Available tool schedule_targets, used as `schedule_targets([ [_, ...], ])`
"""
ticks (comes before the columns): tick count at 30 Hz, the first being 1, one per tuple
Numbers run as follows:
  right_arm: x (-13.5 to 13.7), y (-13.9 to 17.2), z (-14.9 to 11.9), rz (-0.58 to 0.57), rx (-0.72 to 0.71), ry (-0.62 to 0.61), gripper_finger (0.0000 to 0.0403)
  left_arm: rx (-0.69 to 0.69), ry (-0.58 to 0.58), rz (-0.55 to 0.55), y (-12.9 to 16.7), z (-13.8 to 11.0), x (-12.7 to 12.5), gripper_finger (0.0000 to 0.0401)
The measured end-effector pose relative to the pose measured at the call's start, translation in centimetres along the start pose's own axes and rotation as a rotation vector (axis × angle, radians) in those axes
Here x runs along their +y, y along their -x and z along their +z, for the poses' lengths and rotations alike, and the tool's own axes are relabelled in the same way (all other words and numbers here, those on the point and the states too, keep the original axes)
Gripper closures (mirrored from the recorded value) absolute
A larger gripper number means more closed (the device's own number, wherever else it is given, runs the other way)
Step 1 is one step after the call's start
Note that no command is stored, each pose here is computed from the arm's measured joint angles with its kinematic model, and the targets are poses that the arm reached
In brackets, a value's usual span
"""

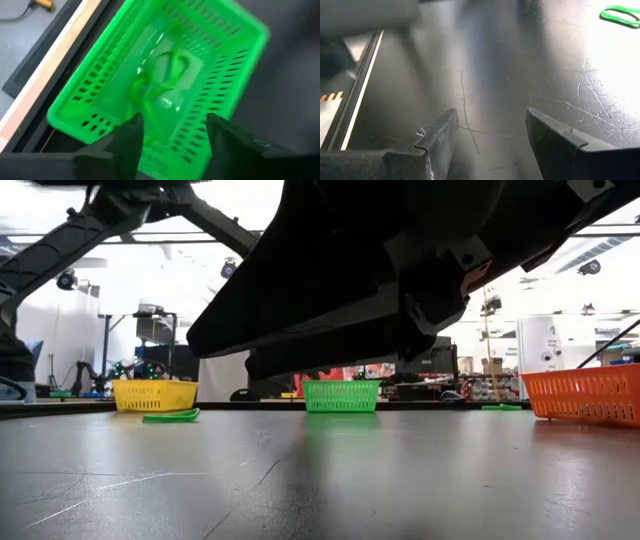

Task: Sort rubber bands into baskets
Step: Put the green rubber band into the green bin

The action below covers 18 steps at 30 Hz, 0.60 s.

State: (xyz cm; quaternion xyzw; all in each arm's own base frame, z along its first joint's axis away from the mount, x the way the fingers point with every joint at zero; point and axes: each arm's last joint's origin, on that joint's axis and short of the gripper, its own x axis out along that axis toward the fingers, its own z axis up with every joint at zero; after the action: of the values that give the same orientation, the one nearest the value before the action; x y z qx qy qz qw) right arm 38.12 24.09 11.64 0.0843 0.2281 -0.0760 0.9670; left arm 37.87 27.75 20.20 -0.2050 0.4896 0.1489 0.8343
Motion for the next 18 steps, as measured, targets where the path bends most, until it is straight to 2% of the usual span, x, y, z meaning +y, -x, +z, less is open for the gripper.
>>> schedule_targets([
  [4,-0.1,0.0,-0.1,-0.004,0.01,0.011,0.0179,-0.044,-0.034,-0.008,1.9,0.5,-1.6,0.0164],
  [7,-0.1,0.0,-0.2,-0.007,0.016,0.016,0.0179,-0.076,-0.053,0.003,3.2,0.8,-2.6,0.0148],
  [18,-0.3,0.1,-0.6,-0.025,0.054,0.041,0.0179,-0.202,-0.165,-0.028,9.3,1.2,-8.7,0.0143],
])
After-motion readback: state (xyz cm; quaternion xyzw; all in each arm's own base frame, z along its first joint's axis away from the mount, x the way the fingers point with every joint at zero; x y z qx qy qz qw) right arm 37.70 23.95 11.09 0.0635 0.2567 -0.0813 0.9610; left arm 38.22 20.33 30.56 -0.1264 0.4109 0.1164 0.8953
